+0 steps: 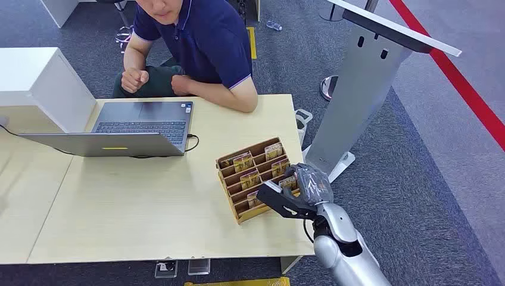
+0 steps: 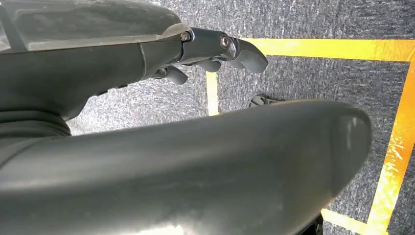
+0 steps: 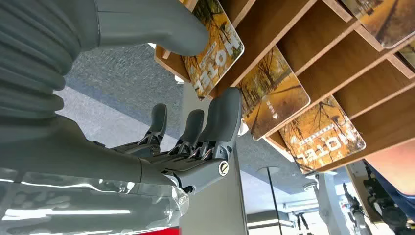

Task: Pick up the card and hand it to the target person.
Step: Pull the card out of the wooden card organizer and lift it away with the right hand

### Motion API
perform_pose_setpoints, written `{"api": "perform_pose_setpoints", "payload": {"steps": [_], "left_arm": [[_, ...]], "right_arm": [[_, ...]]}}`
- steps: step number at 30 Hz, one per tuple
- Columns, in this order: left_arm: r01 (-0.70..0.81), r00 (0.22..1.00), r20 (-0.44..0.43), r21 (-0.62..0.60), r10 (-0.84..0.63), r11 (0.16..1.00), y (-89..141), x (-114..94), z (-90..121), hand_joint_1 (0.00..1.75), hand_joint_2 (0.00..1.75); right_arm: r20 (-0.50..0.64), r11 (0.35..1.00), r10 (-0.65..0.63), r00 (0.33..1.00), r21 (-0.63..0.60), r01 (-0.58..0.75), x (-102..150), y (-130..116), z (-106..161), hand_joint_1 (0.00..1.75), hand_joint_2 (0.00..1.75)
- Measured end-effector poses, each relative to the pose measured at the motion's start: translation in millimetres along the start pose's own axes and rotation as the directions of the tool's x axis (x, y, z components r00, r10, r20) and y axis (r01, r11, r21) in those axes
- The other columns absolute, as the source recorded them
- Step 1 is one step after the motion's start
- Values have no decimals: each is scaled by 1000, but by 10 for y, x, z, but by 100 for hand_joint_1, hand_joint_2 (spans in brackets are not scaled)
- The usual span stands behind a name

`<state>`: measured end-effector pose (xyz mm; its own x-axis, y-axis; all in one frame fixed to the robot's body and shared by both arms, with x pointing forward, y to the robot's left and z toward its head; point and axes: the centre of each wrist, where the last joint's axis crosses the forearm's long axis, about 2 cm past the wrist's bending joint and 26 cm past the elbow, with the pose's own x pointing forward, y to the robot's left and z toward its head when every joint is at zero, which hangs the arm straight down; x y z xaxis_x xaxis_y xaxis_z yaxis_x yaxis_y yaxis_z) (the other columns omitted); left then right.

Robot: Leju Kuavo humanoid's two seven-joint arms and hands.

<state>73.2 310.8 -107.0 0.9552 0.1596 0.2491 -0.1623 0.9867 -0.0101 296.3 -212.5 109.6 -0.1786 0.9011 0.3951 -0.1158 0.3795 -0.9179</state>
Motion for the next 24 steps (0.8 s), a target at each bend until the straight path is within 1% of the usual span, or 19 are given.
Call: {"api": "perform_pose_setpoints", "payload": {"steps": [24], "left_arm": [[-2,1000,0,0,2,1000,1,-2,0,0,0]], "right_arm": [[-22,1000,9,1000,29,-9,-33,98,11,88,175]]}}
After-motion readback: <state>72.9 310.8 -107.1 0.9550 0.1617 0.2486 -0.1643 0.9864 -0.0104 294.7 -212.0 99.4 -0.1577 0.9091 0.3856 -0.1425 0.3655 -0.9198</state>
